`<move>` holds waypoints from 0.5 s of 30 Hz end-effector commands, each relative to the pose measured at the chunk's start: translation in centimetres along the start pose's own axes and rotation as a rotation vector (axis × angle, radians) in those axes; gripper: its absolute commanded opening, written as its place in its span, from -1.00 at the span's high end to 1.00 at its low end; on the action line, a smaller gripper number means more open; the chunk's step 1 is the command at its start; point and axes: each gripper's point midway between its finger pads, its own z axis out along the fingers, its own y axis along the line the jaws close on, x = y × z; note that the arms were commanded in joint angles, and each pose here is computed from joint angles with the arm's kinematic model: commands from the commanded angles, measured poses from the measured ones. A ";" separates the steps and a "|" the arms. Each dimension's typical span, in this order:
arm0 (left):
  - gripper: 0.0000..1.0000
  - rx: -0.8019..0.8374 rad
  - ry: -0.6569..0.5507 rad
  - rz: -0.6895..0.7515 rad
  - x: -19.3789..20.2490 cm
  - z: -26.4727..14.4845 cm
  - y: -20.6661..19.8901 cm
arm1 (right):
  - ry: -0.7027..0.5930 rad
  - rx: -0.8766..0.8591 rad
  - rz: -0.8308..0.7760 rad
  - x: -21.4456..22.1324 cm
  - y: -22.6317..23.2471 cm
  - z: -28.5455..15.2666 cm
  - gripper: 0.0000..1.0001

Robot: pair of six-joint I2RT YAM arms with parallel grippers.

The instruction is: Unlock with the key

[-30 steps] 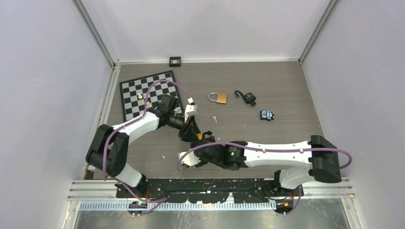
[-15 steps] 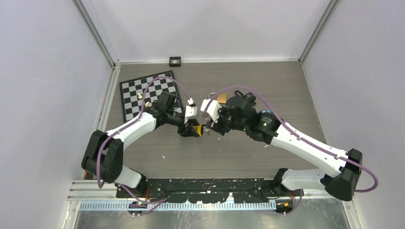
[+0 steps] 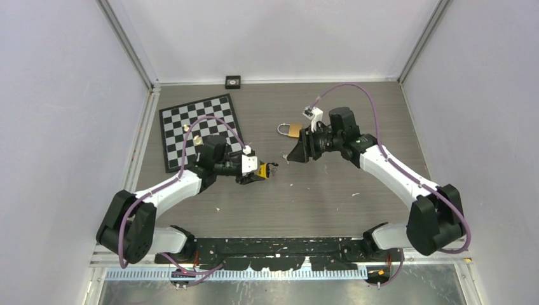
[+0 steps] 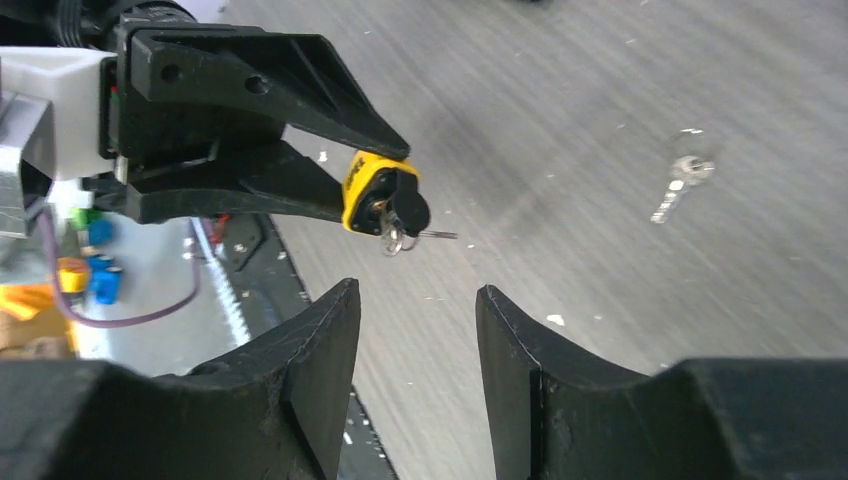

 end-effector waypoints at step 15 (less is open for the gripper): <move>1.00 -0.207 -0.099 0.101 -4.0 0.1 3.5 | 0.012 -0.272 0.254 0.4 1.3 3.9 0.10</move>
